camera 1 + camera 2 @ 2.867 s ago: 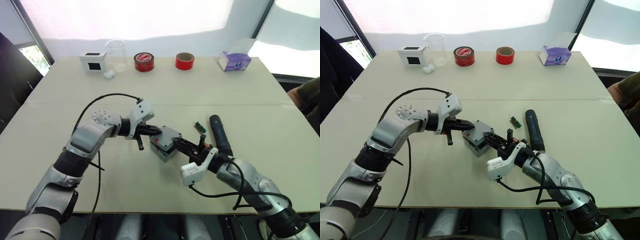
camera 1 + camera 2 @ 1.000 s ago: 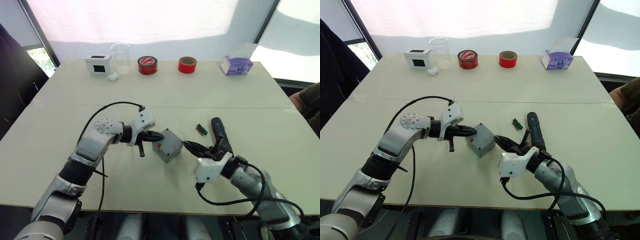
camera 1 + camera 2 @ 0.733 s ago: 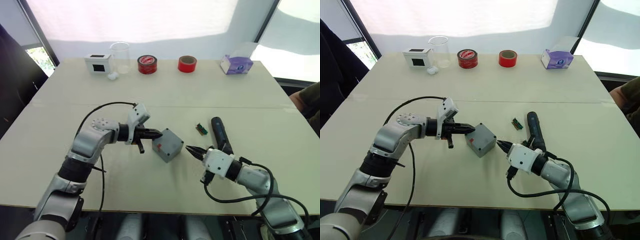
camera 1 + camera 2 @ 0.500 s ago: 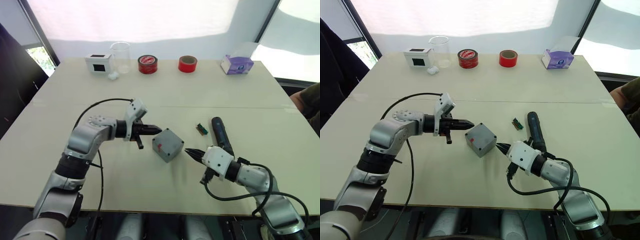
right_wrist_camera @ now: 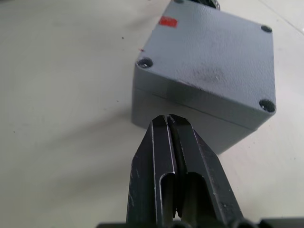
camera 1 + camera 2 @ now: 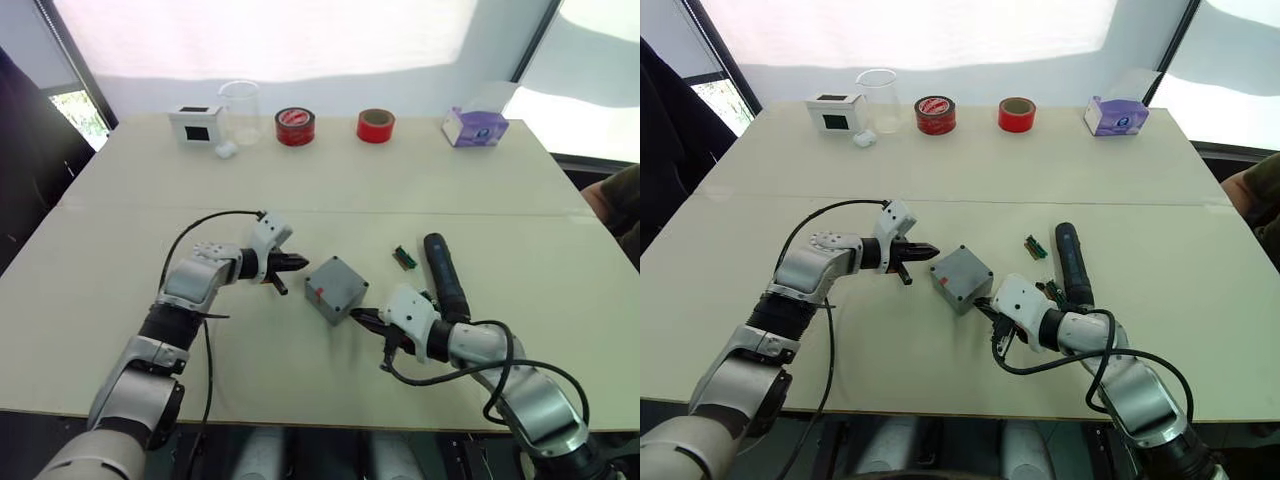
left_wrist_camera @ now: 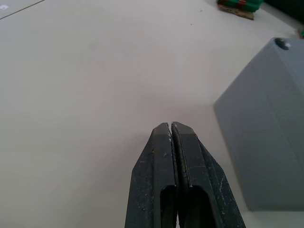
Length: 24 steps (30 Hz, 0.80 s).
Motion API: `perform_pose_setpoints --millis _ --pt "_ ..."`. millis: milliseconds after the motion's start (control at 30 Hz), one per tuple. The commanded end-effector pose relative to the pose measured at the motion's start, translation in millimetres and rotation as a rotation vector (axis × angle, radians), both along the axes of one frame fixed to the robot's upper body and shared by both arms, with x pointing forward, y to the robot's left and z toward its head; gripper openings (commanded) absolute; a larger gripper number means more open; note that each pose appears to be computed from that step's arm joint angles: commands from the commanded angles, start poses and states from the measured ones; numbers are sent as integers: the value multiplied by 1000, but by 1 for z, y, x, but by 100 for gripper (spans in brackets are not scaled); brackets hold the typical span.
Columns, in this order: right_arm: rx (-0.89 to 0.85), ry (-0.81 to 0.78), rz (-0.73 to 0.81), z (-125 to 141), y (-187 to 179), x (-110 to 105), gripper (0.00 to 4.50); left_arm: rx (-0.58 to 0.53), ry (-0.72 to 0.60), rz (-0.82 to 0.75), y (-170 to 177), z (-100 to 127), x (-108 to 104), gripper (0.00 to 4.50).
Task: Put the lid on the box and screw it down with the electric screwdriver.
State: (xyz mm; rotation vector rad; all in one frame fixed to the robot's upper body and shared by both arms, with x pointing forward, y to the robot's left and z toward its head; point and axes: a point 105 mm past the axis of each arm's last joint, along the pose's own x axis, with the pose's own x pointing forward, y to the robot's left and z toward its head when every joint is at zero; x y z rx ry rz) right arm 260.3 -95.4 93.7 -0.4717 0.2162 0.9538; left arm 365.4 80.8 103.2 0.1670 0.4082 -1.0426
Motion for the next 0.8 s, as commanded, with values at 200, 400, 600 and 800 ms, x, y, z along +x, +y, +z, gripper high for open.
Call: perform_pose_setpoints --millis 200,400,600,800 --pt "-45 -48 -2 8 -5 18 2 43 80 -203 -7 -6 -55 0" --pt "-59 -48 5 8 -10 20 2 48 95 -188 -4 -7 -64 0" --pt "-61 -40 17 7 -10 19 2 47 97 -158 -3 -9 -62 0" --pt "-52 -40 10 9 -10 20 2 46 98 -161 -3 -10 -64 0"
